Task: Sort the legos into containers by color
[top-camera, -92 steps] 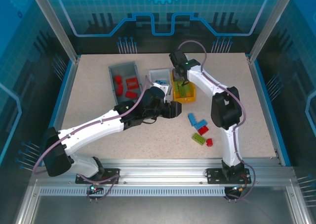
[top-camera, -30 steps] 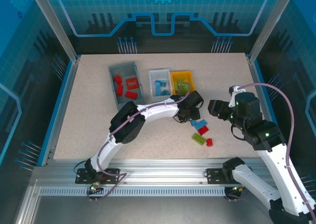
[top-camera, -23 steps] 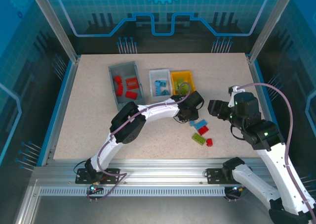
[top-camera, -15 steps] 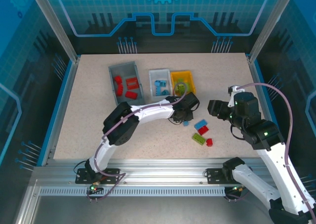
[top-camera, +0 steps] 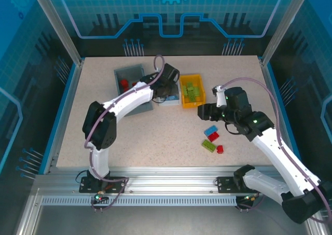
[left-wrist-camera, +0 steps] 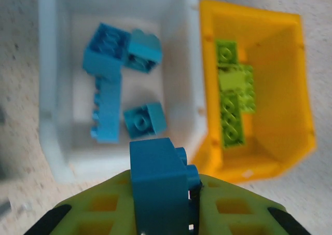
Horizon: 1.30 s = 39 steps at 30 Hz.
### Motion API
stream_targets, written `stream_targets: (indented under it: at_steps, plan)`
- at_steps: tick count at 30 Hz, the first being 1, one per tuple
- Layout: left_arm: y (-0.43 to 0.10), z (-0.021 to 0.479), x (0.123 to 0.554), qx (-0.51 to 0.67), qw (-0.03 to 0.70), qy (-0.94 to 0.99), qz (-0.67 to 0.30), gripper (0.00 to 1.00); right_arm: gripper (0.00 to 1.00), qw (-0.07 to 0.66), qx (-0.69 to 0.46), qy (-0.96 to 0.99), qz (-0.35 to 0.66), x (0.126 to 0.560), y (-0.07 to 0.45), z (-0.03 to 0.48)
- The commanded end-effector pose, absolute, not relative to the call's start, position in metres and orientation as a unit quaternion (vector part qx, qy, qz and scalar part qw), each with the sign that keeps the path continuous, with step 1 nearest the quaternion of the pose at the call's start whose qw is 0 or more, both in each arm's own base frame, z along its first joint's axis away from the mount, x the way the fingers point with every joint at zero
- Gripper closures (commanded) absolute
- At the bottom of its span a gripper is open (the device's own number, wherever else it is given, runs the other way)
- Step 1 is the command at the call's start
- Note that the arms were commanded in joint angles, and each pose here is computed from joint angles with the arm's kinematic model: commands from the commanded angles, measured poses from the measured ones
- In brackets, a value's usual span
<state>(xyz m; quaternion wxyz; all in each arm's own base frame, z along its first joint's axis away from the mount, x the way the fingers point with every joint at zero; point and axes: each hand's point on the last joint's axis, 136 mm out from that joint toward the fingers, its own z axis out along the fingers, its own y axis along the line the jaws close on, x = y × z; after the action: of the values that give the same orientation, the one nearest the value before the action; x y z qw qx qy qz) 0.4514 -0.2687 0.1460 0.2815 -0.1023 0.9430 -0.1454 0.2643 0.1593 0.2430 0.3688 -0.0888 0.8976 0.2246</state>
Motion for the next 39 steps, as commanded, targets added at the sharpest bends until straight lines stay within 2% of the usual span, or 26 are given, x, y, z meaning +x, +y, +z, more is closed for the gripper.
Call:
stream_targets:
  at_steps: [1,5,10,18,22,28,35,39]
  plan:
    - [-0.277,0.133,0.474,-0.052,0.268,0.948,-0.163,0.87,0.3,0.398,-0.114,0.877,0.243,0.271,0.175,0.265]
    - [-0.273,0.118,0.497,-0.046,0.259,0.952,-0.158,0.8,0.3,0.393,-0.112,0.88,0.241,0.272,0.177,0.259]
    - [-0.276,0.117,0.503,-0.043,0.252,0.953,-0.16,0.58,0.3,0.384,-0.1,0.888,0.232,0.27,0.174,0.249]
    - [-0.276,0.183,0.477,-0.04,0.298,0.936,-0.183,0.46,0.29,0.375,-0.036,0.909,0.178,0.268,0.146,0.237]
    - [-0.295,0.217,0.444,0.005,0.327,0.923,-0.202,0.43,0.31,0.351,0.023,0.928,0.122,0.263,0.119,0.225]
    - [-0.328,0.233,0.37,0.085,0.338,0.904,-0.248,0.42,0.35,0.29,0.113,0.948,0.062,0.239,0.086,0.199]
    - [-0.354,0.225,0.284,0.134,0.326,0.879,-0.32,0.42,0.38,0.17,0.205,0.964,0.001,0.189,0.059,0.135]
    - [-0.362,0.214,0.251,0.151,0.31,0.873,-0.345,0.43,0.37,0.13,0.224,0.966,-0.003,0.168,0.056,0.107]
